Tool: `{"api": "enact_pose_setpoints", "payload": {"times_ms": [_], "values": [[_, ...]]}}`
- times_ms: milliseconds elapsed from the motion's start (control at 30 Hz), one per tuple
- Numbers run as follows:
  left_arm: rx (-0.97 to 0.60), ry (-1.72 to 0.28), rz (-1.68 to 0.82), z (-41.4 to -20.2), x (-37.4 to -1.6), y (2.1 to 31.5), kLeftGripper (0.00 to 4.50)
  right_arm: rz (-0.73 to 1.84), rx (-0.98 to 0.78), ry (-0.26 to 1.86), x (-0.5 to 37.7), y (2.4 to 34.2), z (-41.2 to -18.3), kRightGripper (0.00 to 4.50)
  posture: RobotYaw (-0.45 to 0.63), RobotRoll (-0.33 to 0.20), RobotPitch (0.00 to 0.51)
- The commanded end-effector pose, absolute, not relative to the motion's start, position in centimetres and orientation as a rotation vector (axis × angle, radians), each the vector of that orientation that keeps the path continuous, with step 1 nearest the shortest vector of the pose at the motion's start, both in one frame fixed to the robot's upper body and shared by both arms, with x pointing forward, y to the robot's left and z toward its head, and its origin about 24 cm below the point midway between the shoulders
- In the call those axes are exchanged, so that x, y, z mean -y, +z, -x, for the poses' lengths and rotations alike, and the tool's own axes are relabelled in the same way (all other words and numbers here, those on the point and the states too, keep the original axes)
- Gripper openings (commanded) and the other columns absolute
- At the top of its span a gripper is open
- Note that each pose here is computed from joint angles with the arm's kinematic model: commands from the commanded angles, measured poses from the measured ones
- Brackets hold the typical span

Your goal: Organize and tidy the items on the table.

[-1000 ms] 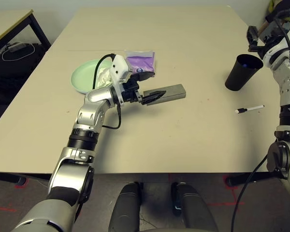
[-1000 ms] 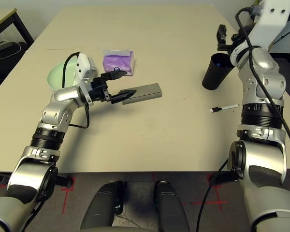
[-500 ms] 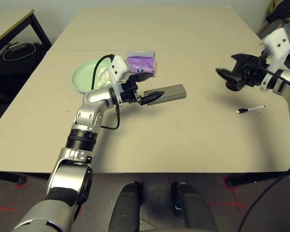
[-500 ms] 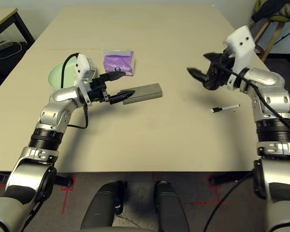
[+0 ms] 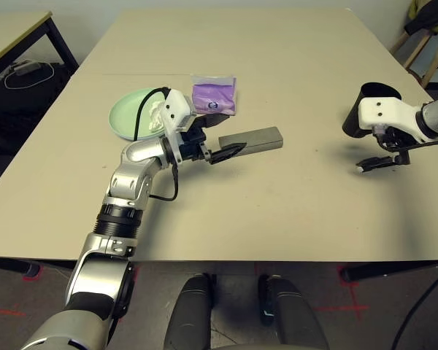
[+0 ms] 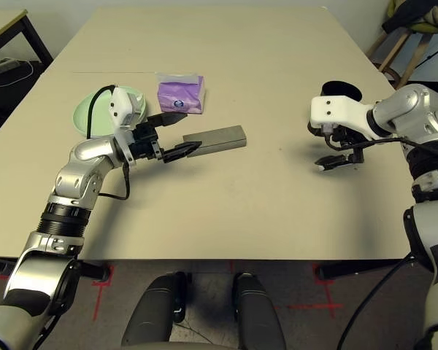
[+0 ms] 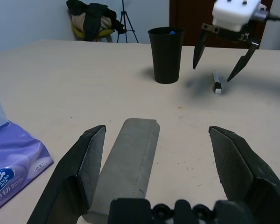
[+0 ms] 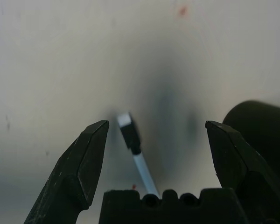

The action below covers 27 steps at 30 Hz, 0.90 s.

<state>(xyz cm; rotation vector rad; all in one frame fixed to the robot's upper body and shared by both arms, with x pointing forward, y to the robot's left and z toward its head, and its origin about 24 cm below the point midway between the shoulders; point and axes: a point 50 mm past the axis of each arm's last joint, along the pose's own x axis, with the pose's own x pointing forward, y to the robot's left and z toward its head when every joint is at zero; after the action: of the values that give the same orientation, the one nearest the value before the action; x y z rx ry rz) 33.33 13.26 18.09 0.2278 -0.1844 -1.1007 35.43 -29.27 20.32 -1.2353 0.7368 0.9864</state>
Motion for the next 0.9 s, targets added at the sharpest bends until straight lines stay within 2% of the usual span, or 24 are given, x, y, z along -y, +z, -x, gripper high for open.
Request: {"api": "enact_pose_setpoints", "payload": {"times_ms": [33,500,900], "values": [[0.176,-1.101,-0.227,-32.9,-13.5,18.0,4.50,1.311,-0.772,0.992,29.6,20.2,-35.4,4.47,0.19,0.000,0.192],[0.169,-1.077,-0.224,-32.8,-14.1,18.1,4.50,1.395,-0.811,1.059,29.8,21.4,-35.1,4.47,0.18,0.000,0.243],[0.166,-1.048,-0.228,-32.7,-14.8,18.4,4.50,1.455,-0.838,1.116,29.7,21.1,-35.0,4.47,0.21,0.000,0.271]]}}
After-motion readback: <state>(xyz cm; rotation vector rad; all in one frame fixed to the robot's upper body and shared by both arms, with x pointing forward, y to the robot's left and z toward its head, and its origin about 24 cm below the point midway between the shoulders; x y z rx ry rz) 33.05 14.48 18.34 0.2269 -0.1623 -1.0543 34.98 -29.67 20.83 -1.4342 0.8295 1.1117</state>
